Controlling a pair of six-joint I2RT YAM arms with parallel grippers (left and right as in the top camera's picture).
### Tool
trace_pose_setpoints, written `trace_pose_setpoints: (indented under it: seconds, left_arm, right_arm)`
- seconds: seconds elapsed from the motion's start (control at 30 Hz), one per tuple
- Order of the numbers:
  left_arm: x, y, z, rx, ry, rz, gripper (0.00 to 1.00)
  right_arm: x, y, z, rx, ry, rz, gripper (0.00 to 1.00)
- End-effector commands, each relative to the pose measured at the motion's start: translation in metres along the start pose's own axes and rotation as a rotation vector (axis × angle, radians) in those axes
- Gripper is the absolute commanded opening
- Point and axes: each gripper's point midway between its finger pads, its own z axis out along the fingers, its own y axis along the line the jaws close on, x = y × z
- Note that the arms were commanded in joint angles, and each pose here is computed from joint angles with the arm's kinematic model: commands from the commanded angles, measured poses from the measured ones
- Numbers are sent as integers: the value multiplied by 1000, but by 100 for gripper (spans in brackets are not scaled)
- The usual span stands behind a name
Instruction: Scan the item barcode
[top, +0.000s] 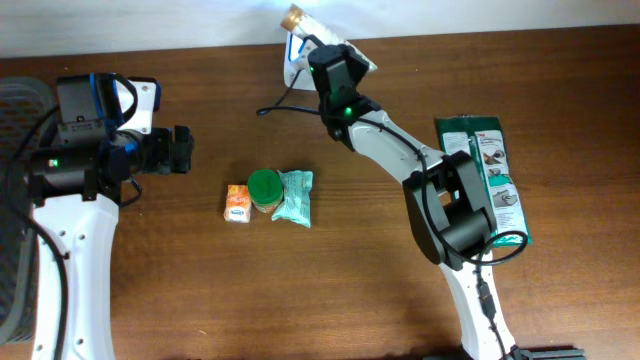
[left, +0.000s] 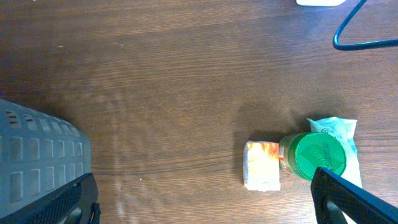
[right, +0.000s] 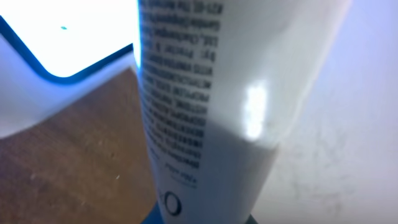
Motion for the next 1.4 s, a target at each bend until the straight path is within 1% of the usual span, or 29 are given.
trace_pose_setpoints:
  seconds: [0.0, 0.17, 0.27, 0.4, 0.53, 0.63, 0.77, 0.8, 0.83, 0.9, 0.97, 1.0, 1.07, 1.13, 1.23, 1.37]
  left_arm:
    - [-3, 3, -3, -8, -10, 13, 99]
    - [-3, 3, -3, -8, -10, 13, 99]
    - [-3, 3, -3, -8, -10, 13, 99]
    - [-3, 3, -3, -8, -10, 13, 99]
    - [-3, 3, -3, -8, -10, 13, 99]
    - [-3, 3, -3, -8, -10, 13, 99]
    - [-3, 3, -3, -8, -10, 13, 99]
    - [-3, 3, -3, -8, -10, 13, 99]
    - [-3, 3, -3, -8, -10, 13, 99]
    - [-3, 3, -3, -8, -10, 13, 99]
    - [-3, 3, -3, -8, -10, 13, 99]
    - [-3, 3, -3, -8, -10, 13, 99]
    - [-3, 3, -3, -8, -10, 13, 99]
    - [-3, 3, -3, -8, -10, 13, 99]
    - [-3, 3, -3, -8, -10, 13, 99]
    - [-3, 3, -3, -8, -10, 13, 99]
  right_arm:
    - [-36, -24, -9, 26, -109, -86, 4]
    - [-34, -23, -9, 24, -97, -85, 4]
    - [-30, -27, -9, 43, -72, -55, 4]
    - [-26, -39, -22, 12, -46, 68, 4]
    - [-23, -67, -58, -94, -30, 236, 4]
    - [-18, -75, -84, -184, -13, 335, 4]
    - [3, -71, -134, -454, 63, 550, 4]
    - [18, -66, -152, -554, 125, 613, 4]
    - [30, -60, -166, -636, 177, 641, 4]
    - [53, -49, -185, -749, 269, 647, 4]
    - [87, -36, -203, -851, 416, 645, 4]
    - [114, -28, -212, -890, 534, 666, 4]
    - [142, -23, -215, -903, 643, 691, 4]
    - [164, -18, -215, -908, 716, 709, 4]
    - [209, -5, -212, -902, 860, 783, 4]
    - [255, 5, -208, -891, 966, 851, 4]
